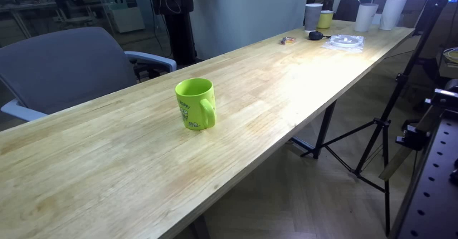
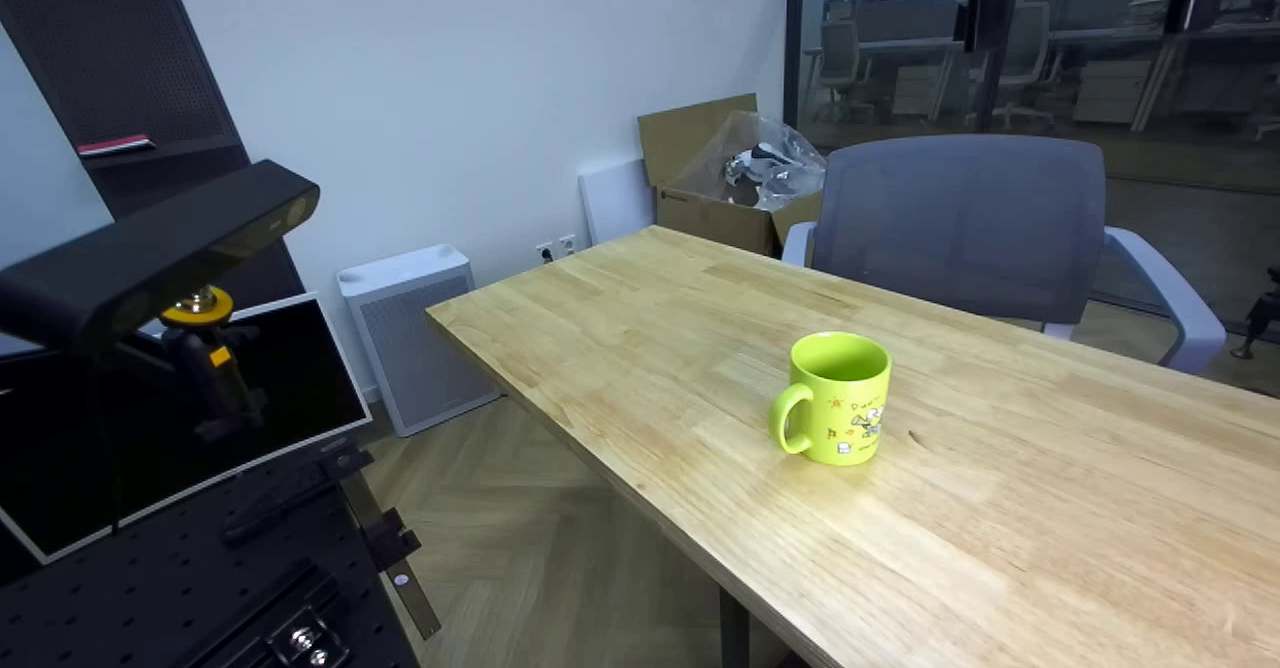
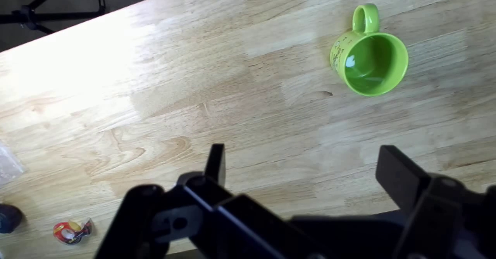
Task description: Move the green cup to the right
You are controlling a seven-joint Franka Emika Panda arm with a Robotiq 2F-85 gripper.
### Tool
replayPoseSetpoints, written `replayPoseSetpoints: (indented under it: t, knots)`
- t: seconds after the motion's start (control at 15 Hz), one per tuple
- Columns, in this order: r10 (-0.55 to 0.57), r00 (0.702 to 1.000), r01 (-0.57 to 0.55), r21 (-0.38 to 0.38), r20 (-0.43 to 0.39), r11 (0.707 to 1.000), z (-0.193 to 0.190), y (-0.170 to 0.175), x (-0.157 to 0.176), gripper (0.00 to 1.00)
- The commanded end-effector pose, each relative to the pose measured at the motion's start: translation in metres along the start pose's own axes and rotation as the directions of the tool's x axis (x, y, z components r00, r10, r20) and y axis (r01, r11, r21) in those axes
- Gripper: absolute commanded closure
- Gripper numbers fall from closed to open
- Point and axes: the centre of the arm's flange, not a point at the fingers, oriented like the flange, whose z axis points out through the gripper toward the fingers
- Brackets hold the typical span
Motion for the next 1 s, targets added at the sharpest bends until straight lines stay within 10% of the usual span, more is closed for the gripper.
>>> replayPoseSetpoints:
  t: [0.0,0.93]
  knots:
    - [0.0,1.0,0.0,0.0,0.0,1.0,0.0,0.0,0.0,0.0]
    - [0.001,1.0,0.002,0.1,-0.029,0.995,0.041,-0.033,0.021,0.0]
